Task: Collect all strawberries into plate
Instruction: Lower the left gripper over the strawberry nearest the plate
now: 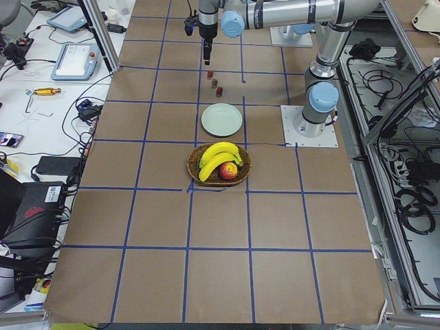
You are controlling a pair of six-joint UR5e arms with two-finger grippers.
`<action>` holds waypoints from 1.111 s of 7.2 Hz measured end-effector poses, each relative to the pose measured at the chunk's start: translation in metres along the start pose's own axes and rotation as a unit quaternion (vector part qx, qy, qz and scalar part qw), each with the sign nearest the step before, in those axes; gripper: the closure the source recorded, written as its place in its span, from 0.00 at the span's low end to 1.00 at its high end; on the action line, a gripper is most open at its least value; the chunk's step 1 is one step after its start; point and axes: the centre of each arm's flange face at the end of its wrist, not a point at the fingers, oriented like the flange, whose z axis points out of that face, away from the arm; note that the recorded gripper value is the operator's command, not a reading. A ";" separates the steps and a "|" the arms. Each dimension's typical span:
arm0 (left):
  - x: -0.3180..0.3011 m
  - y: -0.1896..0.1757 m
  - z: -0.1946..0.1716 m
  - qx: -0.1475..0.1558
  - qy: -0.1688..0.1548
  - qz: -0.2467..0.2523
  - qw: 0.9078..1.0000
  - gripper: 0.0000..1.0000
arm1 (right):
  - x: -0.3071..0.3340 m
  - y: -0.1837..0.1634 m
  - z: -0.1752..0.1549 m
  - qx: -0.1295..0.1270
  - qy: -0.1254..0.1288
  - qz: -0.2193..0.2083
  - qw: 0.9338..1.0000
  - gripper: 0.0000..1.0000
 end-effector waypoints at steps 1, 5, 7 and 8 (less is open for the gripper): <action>0.001 -0.001 0.014 -0.001 0.003 -0.001 1.000 0.02 | 0.000 0.004 0.007 0.002 -0.002 -0.001 1.000 0.00; 0.015 0.004 0.111 -0.048 0.017 -0.017 0.999 0.13 | -0.001 0.002 0.011 0.011 -0.003 -0.003 1.000 0.00; 0.020 0.011 0.164 -0.082 0.012 -0.020 0.996 0.13 | -0.001 0.001 0.008 0.013 -0.004 -0.001 1.000 0.00; 0.023 0.016 0.185 -0.088 0.010 -0.023 0.996 0.17 | -0.002 0.001 0.007 0.014 -0.004 -0.001 1.000 0.00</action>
